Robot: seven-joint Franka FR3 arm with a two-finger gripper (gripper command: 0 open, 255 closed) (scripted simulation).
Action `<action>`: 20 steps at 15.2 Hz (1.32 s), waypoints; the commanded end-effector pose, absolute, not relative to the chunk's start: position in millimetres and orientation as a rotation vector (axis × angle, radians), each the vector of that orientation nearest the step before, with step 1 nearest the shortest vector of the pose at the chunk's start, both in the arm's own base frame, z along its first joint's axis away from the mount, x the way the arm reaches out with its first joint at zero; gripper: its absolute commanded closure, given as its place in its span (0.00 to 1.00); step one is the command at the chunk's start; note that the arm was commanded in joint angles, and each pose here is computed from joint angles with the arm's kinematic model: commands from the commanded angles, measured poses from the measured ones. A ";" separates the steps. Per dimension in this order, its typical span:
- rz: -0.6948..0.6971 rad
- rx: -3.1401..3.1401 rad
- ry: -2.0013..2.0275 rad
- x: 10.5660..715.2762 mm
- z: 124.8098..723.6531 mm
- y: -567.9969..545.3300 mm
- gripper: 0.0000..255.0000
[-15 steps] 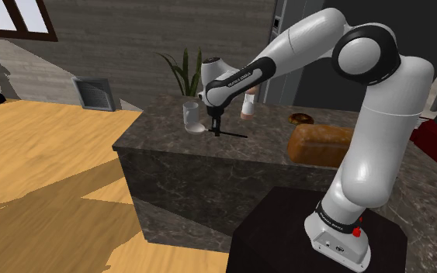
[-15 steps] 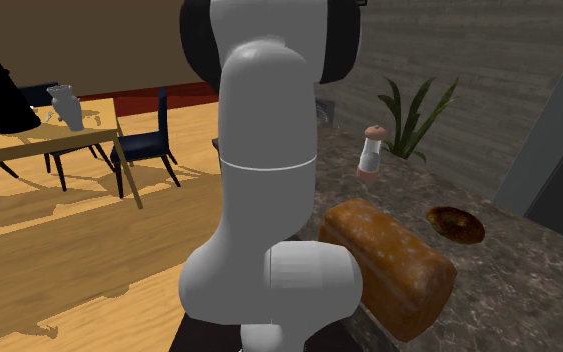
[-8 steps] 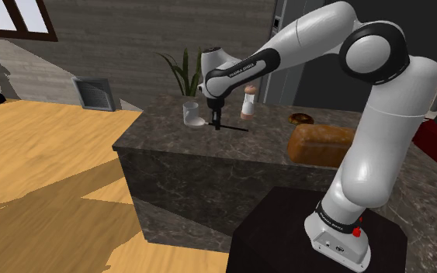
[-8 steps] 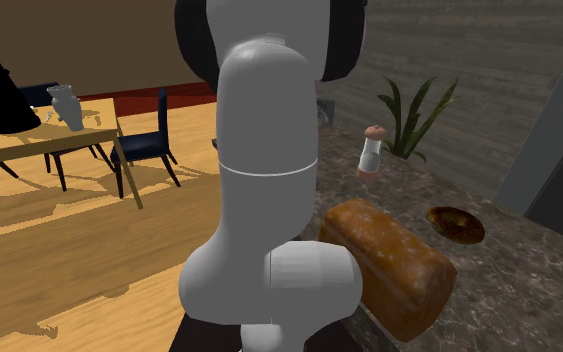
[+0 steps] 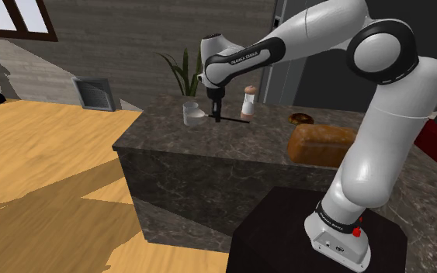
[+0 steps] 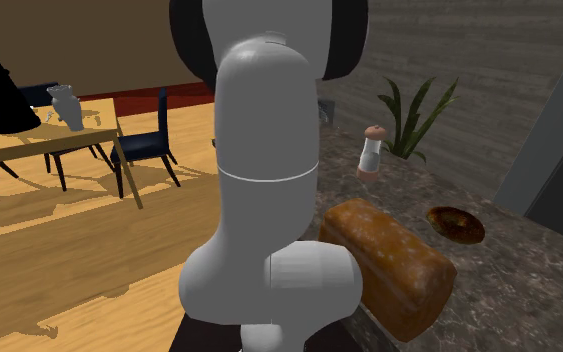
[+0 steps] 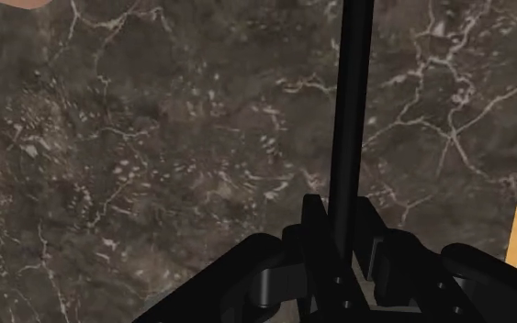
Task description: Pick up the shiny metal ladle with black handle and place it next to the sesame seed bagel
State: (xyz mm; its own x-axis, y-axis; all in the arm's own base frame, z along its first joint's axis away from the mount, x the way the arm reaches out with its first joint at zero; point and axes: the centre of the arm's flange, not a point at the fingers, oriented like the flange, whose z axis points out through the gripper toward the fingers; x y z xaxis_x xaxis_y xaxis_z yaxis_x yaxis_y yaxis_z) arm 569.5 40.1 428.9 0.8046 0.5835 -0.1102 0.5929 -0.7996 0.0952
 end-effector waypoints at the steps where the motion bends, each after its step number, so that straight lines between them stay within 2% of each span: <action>1: -0.114 2.865 0.938 569.4 438.7 39.4 1.00; 20: -0.114 2.865 0.938 539.6 444.5 -196.2 1.00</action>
State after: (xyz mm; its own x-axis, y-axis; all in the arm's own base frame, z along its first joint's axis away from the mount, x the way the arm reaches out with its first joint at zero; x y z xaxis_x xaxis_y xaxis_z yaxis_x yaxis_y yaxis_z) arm 544.2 -184.9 443.5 0.8054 0.5827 -0.1083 0.5919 -0.8001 0.0972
